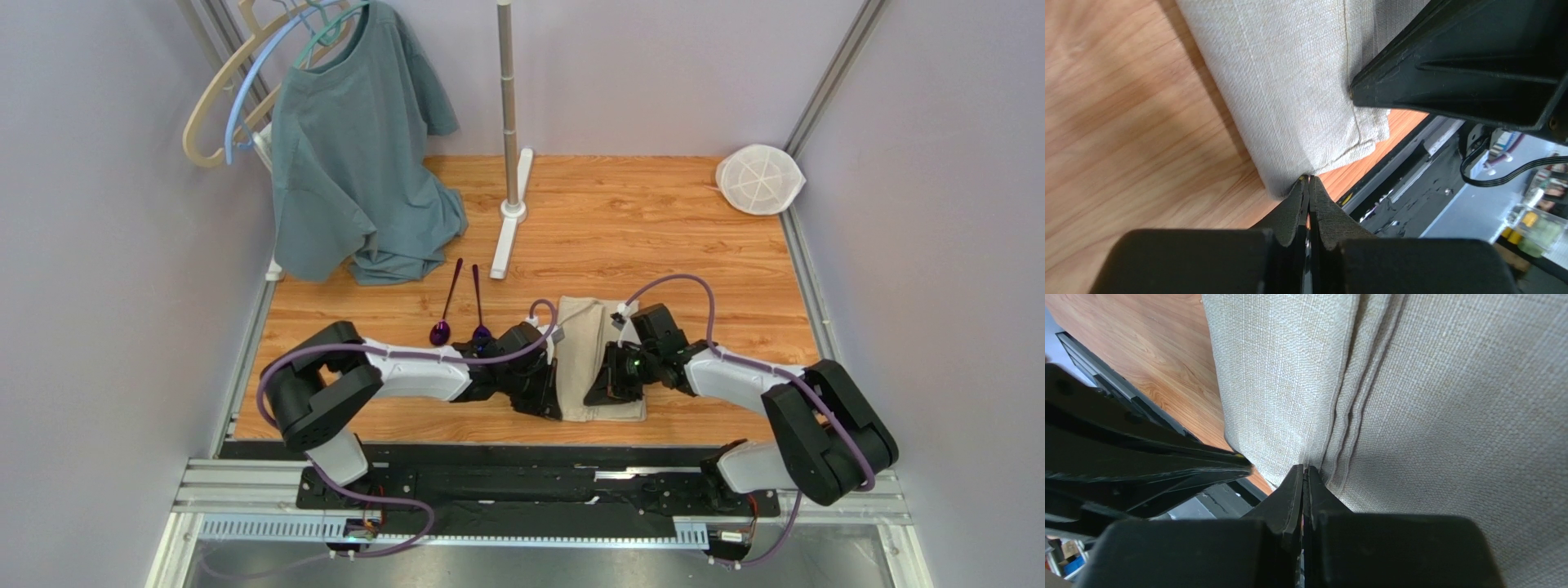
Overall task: Fold the napkin into a case and place the utensils inside
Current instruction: Smooth out the 2/3-rectangle-folded napkin at the center of the board.
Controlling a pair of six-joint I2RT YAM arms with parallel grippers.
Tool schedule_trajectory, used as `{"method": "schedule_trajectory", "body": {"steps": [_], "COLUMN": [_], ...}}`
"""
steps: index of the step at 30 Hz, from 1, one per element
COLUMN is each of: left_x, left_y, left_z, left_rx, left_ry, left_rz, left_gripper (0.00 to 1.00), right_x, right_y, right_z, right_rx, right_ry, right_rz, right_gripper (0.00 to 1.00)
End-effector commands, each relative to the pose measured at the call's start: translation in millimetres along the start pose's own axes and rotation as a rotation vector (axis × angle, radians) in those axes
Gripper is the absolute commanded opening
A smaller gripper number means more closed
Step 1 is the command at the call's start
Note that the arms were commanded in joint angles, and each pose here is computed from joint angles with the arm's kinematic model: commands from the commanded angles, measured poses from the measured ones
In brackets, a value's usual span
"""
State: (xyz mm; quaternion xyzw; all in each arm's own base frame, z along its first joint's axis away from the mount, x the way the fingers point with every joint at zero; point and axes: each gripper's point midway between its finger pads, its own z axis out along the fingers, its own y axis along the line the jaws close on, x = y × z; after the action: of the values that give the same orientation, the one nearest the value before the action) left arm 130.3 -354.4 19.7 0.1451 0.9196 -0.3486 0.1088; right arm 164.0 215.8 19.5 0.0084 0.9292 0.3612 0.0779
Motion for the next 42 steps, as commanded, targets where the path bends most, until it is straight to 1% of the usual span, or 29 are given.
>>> {"method": "schedule_trajectory", "body": {"steps": [1, 2, 3, 5, 6, 7, 8, 9, 10, 11, 12, 13, 14, 16, 17, 18, 19, 20, 22, 28, 33, 35, 37, 38, 39, 40, 41, 42], "left_x": [-35.5, -45.8, -59.6, -76.0, -95.7, -105.6, -109.9, -134.7, -144.1, -148.6, -169.7, -178.4, -183.2, -205.7, -206.9, -215.4, -218.0, -216.6, -222.1, -222.6, -212.1, -209.0, -213.5, -214.6, -215.8, -219.1, -215.2, -214.0], "left_y": [-23.8, -34.7, -39.3, -41.5, -33.6, -27.2, -21.3, -15.4, -10.7, -1.6, 2.0, 5.2, 12.5, 9.3, 13.8, 8.2, 8.5, 12.8, 8.4, 16.3, 32.3, 39.3, 42.6, 33.3, 29.0, 28.1, 13.8, 7.5], "left_z": [-38.0, -50.1, -58.7, -67.9, -73.3, -74.5, -68.5, -72.6, -71.3, -61.0, -64.9, -63.1, -54.8, -54.7, -45.5, -44.3, -40.5, -31.3, -25.6, -3.0, 14.3, 15.8, 8.1, -5.3, -12.6, -21.0, -35.8, -42.5], "left_rx": [-0.009, 0.014, 0.018, 0.03, 0.016, 0.008, 0.02, 0.037, 0.041, 0.037, 0.037, 0.032, 0.03, 0.068, 0.069, 0.084, 0.089, 0.089, 0.124, 0.154, 0.123, 0.076, 0.013, -0.005, -0.023, -0.064, -0.08, -0.097], "left_ry": [-0.13, -0.167, -0.194, -0.224, -0.26, -0.274, -0.253, -0.304, -0.312, -0.291, -0.325, -0.334, -0.323, -0.362, -0.347, -0.359, -0.355, -0.338, -0.351, -0.343, -0.313, -0.302, -0.329, -0.341, -0.35, -0.372, -0.371, -0.377], "left_rz": [0.107, 0.131, 0.125, 0.125, 0.098, 0.076, 0.053, 0.031, 0.015, 0.001, -0.004, -0.007, -0.022, -0.021, -0.031, -0.02, -0.031, -0.041, -0.042, -0.065, -0.084, -0.066, -0.013, 0.013, 0.035, 0.075, 0.106, 0.143], "left_gripper": [0.09, 0.1, 0.11, 0.11, 0.11, 0.1, 0.09, 0.08, 0.08, 0.06, 0.05, 0.04, 0.04, 0.03, 0.03, 0.03, 0.03, 0.03, 0.03, 0.03, 0.03, 0.02, 0.03, 0.05, 0.08, 0.11, 0.16, 0.19], "right_x": [-23.2, -27.6, -34.5, -59.4, -70.5, -91.2, -100.5, -112.5, -123.1, -139.7, -150.9, -159.6, -174.7, -186.9, -192.1, -198.7, -200.6, -202.1, -204.0, -205.6, -209.6, -215.3, -218.4, -216.0, -218.6, -216.8, -207.8, -204.1], "right_y": [5.5, 8.4, 11.9, 30.0, 31.8, 46.9, 46.2, 49.4, 55.6, 62.8, 67.6, 68.7, 77.9, 73.0, 72.5, 73.9, 67.6, 64.2, 52.8, 26.8, 3.4, 6.8, 14.4, 17.6, 29.7, 30.8, 20.4, 25.8], "right_z": [-8.5, -11.3, -15.2, -22.9, -26.2, -32.8, -29.6, -31.4, -32.1, -29.4, -31.1, -29.1, -32.5, -22.1, -20.8, -20.2, -14.6, -13.4, -11.2, -1.7, 17.8, 18.6, 11.9, 6.0, -10.3, -18.7, -27.5, -45.1], "right_rx": [0.042, 0.045, 0.05, 0.027, 0.026, 0.004, 0.01, 0.002, -0.012, -0.024, -0.042, -0.047, -0.067, -0.089, -0.095, -0.114, -0.113, -0.119, -0.13, -0.125, -0.078, -0.085, -0.089, -0.085, -0.08, -0.053, 0.032, 0.059], "right_ry": [-0.083, -0.094, -0.106, -0.153, -0.172, -0.214, -0.212, -0.226, -0.233, -0.236, -0.245, -0.249, -0.268, -0.246, -0.244, -0.243, -0.232, -0.229, -0.228, -0.218, -0.186, -0.182, -0.193, -0.183, -0.216, -0.227, -0.226, -0.262], "right_rz": [-0.071, -0.086, -0.087, -0.11, -0.105, -0.121, -0.112, -0.113, -0.116, -0.121, -0.123, -0.116, -0.123, -0.093, -0.088, -0.084, -0.068, -0.056, -0.032, 0.0, 0.0, -0.012, -0.024, -0.016, -0.04, -0.044, -0.004, -0.013], "right_gripper": [0.0, 0.0, 0.0, 0.01, 0.02, 0.04, 0.04, 0.05, 0.07, 0.08, 0.08, 0.08, 0.08, 0.05, 0.04, 0.02, 0.0, 0.0, 0.0, 0.0, 0.0, 0.0, 0.0, 0.02, 0.03, 0.08, 0.13, 0.3]}}
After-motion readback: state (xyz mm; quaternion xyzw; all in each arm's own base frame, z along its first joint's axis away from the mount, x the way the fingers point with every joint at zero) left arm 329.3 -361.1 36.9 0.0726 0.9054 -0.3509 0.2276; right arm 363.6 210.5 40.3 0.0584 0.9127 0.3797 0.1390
